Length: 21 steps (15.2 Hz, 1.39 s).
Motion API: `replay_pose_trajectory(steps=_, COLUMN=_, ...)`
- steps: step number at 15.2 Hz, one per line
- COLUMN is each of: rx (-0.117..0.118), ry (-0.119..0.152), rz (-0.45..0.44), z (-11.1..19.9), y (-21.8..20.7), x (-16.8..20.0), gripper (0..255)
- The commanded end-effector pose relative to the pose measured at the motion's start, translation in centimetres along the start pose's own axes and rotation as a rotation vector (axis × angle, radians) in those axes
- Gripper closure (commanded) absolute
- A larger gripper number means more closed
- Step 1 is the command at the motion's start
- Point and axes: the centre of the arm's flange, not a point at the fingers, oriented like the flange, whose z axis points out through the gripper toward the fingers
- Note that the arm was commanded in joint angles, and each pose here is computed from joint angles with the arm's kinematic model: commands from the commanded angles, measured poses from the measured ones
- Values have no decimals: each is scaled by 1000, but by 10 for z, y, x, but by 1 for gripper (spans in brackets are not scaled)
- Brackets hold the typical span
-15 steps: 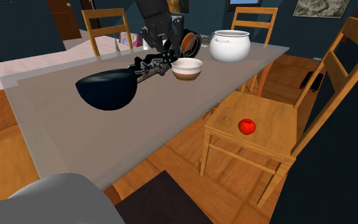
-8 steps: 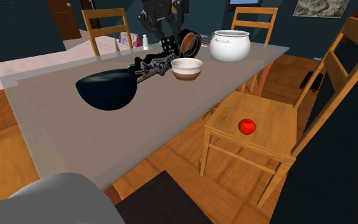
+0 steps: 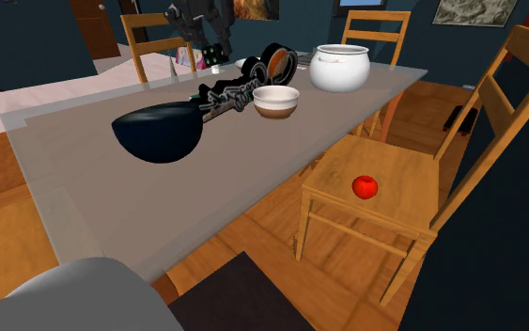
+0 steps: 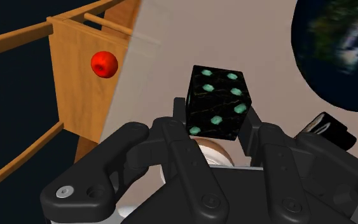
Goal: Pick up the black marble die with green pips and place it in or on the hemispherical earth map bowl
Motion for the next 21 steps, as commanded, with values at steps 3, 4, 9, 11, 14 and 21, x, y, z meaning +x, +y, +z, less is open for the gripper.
replay_pose_trajectory(steps=3, rx=0, ry=0, rz=1, z=-17, y=-47, x=-17, gripper=255)
replay_pose_trajectory(steps=4, rx=0, ry=0, rz=1, z=-22, y=-58, x=-22, gripper=255)
replay_pose_trajectory(steps=9, rx=0, ry=0, rz=1, z=-35, y=-104, x=-40, gripper=255)
replay_pose_trajectory(steps=11, rx=0, ry=0, rz=1, z=-25, y=-106, x=-42, gripper=255)
replay_pose_trajectory(steps=14, rx=0, ry=0, rz=1, z=-10, y=-111, x=-46, gripper=255)
replay_pose_trajectory(steps=21, rx=0, ry=0, rz=1, z=25, y=-121, x=-53, gripper=255)
